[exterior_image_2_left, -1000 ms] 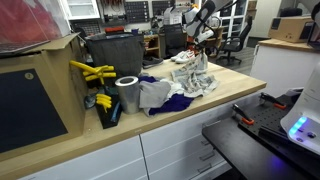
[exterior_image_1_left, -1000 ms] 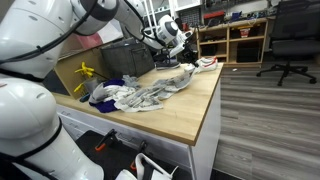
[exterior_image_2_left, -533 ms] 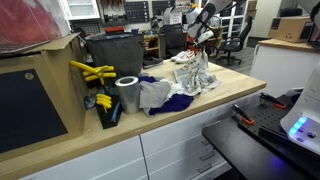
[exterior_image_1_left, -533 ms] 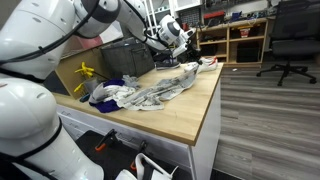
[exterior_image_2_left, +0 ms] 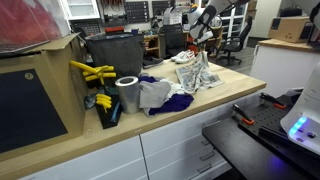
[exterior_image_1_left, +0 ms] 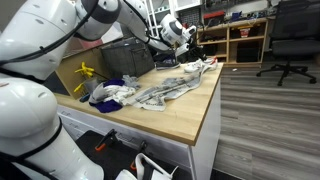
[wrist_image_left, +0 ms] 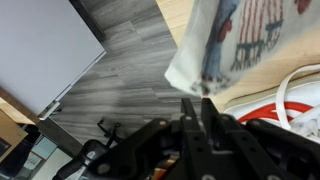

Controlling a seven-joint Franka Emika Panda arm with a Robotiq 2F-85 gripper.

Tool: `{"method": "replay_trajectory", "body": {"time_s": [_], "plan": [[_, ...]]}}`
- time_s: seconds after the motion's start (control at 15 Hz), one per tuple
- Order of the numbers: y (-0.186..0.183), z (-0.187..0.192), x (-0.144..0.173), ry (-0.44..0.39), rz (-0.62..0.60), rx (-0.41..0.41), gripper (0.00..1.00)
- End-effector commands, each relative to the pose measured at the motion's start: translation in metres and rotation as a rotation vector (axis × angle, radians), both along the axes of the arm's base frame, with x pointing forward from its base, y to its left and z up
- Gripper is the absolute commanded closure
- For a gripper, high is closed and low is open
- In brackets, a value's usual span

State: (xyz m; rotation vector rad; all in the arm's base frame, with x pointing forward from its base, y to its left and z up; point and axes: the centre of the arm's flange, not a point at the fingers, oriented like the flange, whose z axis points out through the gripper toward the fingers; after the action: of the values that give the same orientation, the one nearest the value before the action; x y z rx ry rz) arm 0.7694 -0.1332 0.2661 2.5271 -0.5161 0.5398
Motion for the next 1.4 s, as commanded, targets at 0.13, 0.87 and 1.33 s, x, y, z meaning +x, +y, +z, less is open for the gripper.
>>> {"method": "replay_trajectory", "body": {"time_s": [0.13, 0.87, 1.33], "plan": [[0.032, 0.014, -0.008, 0.001, -0.024, 0.072, 0.36], [0.132, -0.017, -0.116, 0.458, 0.088, 0.406, 0.0], [0.138, -0.032, -0.194, 0.81, 0.293, 0.447, 0.0]]}}
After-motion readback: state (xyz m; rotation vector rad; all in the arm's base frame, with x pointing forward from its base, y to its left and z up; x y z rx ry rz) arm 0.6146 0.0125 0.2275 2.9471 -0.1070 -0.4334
